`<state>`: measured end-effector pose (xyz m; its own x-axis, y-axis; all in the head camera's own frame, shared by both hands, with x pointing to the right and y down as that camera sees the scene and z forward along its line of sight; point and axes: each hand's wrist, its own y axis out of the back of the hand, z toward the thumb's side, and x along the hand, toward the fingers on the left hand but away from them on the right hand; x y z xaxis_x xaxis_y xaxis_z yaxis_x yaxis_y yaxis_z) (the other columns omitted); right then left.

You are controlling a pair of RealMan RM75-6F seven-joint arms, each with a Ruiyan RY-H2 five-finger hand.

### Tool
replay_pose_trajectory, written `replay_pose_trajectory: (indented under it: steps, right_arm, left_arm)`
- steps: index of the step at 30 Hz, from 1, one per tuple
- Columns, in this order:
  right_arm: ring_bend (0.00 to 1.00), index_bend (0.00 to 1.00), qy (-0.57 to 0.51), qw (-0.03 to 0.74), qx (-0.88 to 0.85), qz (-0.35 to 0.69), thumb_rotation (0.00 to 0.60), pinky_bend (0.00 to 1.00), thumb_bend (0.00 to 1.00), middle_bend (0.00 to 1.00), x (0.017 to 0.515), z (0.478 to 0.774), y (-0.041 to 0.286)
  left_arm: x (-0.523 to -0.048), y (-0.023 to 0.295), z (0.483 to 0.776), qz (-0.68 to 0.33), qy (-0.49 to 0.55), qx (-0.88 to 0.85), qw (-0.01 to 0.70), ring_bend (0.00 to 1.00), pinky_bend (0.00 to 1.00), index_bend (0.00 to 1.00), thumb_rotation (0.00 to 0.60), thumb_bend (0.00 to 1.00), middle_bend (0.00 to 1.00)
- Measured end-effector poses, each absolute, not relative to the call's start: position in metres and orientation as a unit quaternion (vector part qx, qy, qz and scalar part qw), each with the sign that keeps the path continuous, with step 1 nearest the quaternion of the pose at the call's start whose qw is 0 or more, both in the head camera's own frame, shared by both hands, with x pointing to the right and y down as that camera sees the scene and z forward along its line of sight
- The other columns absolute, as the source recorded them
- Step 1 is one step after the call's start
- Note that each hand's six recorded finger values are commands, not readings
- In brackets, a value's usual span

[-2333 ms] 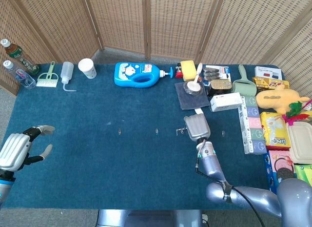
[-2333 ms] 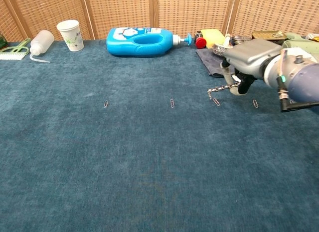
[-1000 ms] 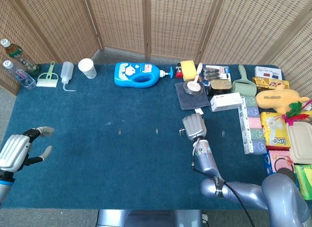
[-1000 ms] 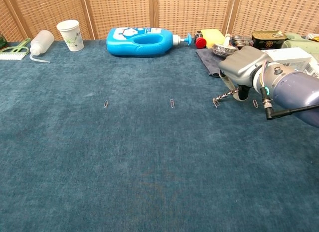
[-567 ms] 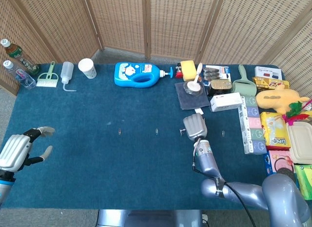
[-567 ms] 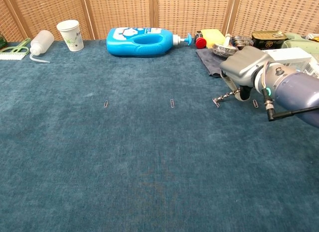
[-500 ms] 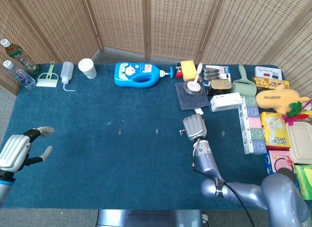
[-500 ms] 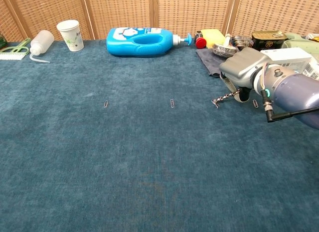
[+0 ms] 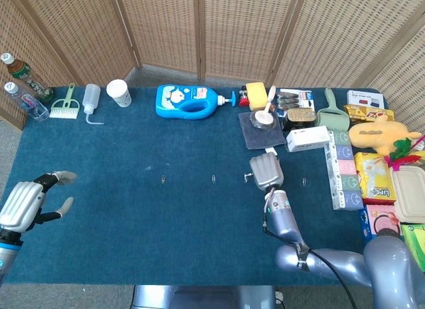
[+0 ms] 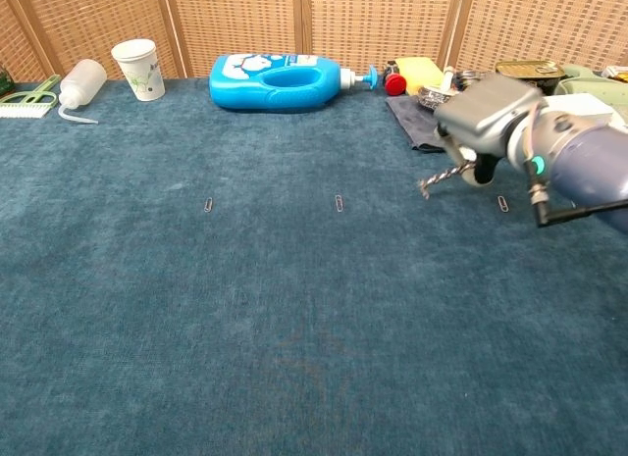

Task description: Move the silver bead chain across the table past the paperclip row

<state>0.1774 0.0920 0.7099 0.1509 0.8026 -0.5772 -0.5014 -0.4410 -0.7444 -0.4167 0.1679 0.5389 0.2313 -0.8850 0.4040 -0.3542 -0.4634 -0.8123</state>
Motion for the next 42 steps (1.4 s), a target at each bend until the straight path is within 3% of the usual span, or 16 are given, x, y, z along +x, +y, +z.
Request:
replay_pose_trajectory:
  steps: [8,21,42]
  right_arm:
    - [0.98,0.61,-0.157,0.498,-0.546,0.655,0.6,0.99,0.44,0.91,0.218,0.691,0.09]
    - [0.98,0.61,-0.162,0.461,-0.515,0.704,0.6,0.99,0.44,0.91,0.301,0.695,0.103]
    - [0.98,0.61,-0.113,0.464,-0.49,0.729,0.6,0.99,0.44,0.91,0.337,0.719,0.113]
  left_arm:
    - [-0.414,0.168,0.538,-0.447,0.426,-0.729,0.294,0.39,0.72,0.29,0.581,0.35,0.39]
    - [-0.409,0.168,0.535,-0.443,0.424,-0.731,0.298,0.39,0.72,0.29,0.58,0.35,0.39]
    - [-0.405,0.168,0.534,-0.447,0.419,-0.731,0.3,0.39,0.72,0.29,0.581,0.35,0.39]
